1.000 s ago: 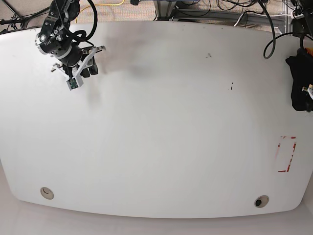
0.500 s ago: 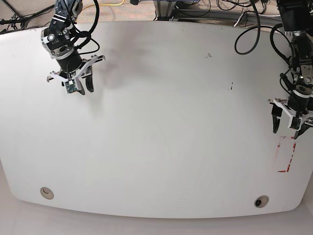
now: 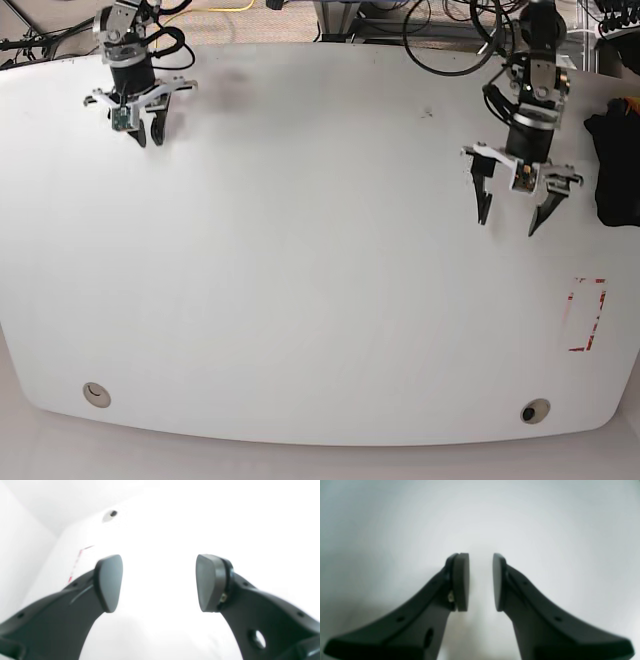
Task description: Fold the T-shirt properly
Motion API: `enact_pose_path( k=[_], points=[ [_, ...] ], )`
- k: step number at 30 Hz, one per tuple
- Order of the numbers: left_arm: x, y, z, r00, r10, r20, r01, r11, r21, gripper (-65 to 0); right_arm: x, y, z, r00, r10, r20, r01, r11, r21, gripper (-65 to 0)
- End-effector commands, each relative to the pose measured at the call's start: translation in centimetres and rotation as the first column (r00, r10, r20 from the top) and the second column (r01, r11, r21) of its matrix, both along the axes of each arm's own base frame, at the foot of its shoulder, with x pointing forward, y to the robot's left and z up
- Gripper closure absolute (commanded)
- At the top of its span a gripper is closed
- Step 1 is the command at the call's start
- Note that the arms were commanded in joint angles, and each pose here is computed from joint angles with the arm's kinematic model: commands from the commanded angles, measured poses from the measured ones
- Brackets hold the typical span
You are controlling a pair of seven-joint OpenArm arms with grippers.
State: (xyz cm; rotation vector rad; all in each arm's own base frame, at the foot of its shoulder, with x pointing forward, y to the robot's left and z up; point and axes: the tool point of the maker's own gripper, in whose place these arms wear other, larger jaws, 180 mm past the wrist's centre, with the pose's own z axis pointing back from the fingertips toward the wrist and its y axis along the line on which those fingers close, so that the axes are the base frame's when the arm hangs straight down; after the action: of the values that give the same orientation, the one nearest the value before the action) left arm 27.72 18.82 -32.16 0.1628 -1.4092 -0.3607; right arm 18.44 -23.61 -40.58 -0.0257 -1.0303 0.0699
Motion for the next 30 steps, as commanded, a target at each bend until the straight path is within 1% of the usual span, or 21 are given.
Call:
enact_pose_path(
  k=[1,5,9,13,16,18,19,21,24,25,28,30],
  points=[
    [-2.4,-1.5,0.9,1.000,-0.011,0.011,0.011,1.000,-0.021,-41.9,-1.2,0.1,1.1,0.999,-0.009,0.041,0.008,0.999,0.040,-15.2],
    [-7.1,-3.6,-0.1,0.997,-0.024,-0.078,0.019,0.997,-0.071,-41.7,-5.0,0.5,0.9,0.999,-0.036,-0.006,0.037,0.994,0.107,-15.2],
    [-11.4,-4.8,-1.3,0.983,-0.033,-0.181,0.015,0.995,-0.102,-41.5,-7.9,1.0,1.0,0.996,-0.080,-0.039,0.086,0.982,0.170,-15.2],
    [-16.6,-6.3,-3.1,0.947,-0.033,-0.318,-0.015,0.989,-0.147,-41.5,-10.9,1.3,1.1,0.992,-0.088,-0.093,0.105,0.974,0.200,-15.2],
    [-19.9,-6.9,-4.1,0.913,-0.035,-0.405,-0.035,0.986,-0.163,-41.5,-13.0,2.5,1.3,0.991,-0.046,-0.126,0.076,0.966,0.247,-15.2],
    [-21.5,-7.2,-4.5,0.894,-0.041,-0.446,-0.039,0.985,-0.168,-41.4,-14.5,3.5,1.4,0.989,-0.034,-0.143,0.074,0.956,0.285,-15.2],
    [-22.6,-7.3,-4.9,0.878,-0.043,-0.476,-0.044,0.984,-0.170,-41.4,-15.3,4.1,1.4,0.988,-0.034,-0.152,0.080,0.948,0.309,-15.2],
    [-24.2,-7.2,-5.5,0.856,-0.048,-0.516,-0.048,0.984,-0.171,-41.4,-16.4,4.7,1.2,0.984,-0.040,-0.172,0.094,0.943,0.319,-15.2],
    [-26.5,-7.3,-7.2,0.813,-0.047,-0.580,-0.069,0.982,-0.176,-41.4,-18.7,5.4,0.0,0.969,-0.049,-0.241,0.127,0.938,0.322,-15.2],
    [-27.0,-7.3,-7.6,0.804,-0.046,-0.593,-0.073,0.982,-0.174,-41.4,-19.1,5.5,-0.3,0.966,-0.049,-0.254,0.133,0.937,0.323,-15.2],
    [-30.0,-6.9,-10.1,0.741,-0.035,-0.671,-0.099,0.982,-0.161,-41.4,-22.0,6.6,-2.8,0.937,-0.040,-0.346,0.166,0.925,0.341,-15.2],
    [-32.2,-6.6,-11.8,0.692,-0.030,-0.721,-0.114,0.982,-0.150,-41.4,-22.8,7.4,-4.5,0.925,-0.026,-0.378,0.173,0.917,0.360,-15.2]
  ],
)
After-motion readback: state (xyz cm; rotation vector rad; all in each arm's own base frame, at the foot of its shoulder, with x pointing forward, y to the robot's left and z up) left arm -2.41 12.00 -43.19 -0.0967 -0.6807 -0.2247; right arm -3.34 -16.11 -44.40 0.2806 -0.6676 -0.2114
